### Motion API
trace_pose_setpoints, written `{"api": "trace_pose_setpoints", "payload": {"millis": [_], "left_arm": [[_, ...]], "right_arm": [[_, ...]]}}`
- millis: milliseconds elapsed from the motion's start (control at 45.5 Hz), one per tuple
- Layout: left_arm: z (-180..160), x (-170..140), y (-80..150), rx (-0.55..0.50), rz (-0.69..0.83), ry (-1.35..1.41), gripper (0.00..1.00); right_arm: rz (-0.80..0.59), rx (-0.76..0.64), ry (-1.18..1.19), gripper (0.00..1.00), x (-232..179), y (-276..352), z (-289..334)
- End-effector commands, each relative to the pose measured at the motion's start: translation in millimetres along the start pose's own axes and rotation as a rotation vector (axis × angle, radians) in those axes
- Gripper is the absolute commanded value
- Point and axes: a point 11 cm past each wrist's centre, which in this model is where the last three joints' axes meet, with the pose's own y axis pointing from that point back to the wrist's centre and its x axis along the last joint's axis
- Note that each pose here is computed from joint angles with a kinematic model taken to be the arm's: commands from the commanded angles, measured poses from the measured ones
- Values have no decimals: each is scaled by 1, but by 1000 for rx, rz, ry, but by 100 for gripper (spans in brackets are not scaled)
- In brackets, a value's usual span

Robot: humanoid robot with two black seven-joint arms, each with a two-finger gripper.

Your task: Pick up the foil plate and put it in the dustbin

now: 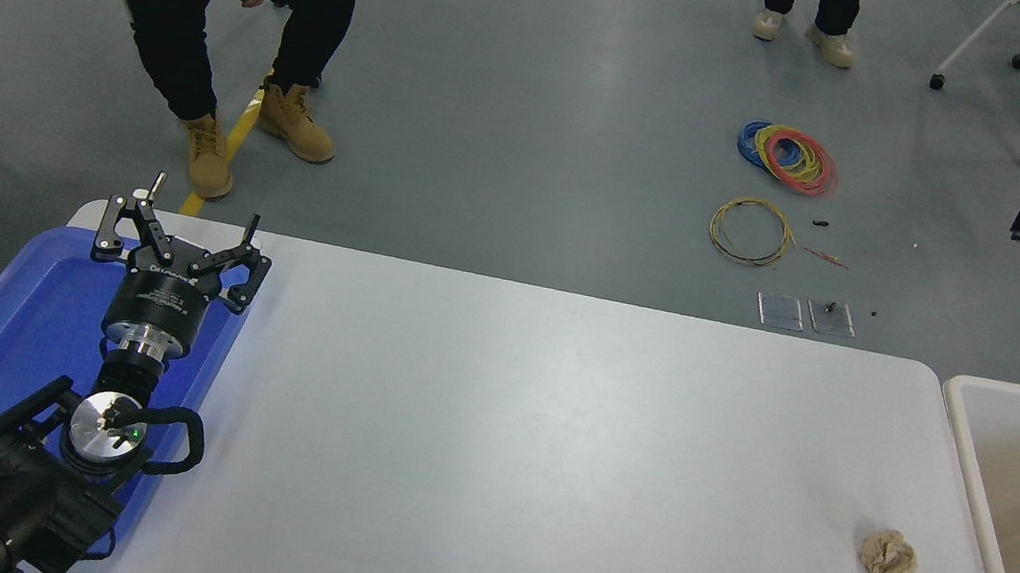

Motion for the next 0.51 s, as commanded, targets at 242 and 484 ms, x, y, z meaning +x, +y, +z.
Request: {"api": "trace_pose_setpoints", "payload": {"millis": [242,484], "left_arm": [[0,0,0,0,0,-1,100],[0,0,0,0,0,-1,100]], "right_arm": [[-449,34,88,100,-59,47,-32],[-519,38,166,100,-73,59,-40]]}}
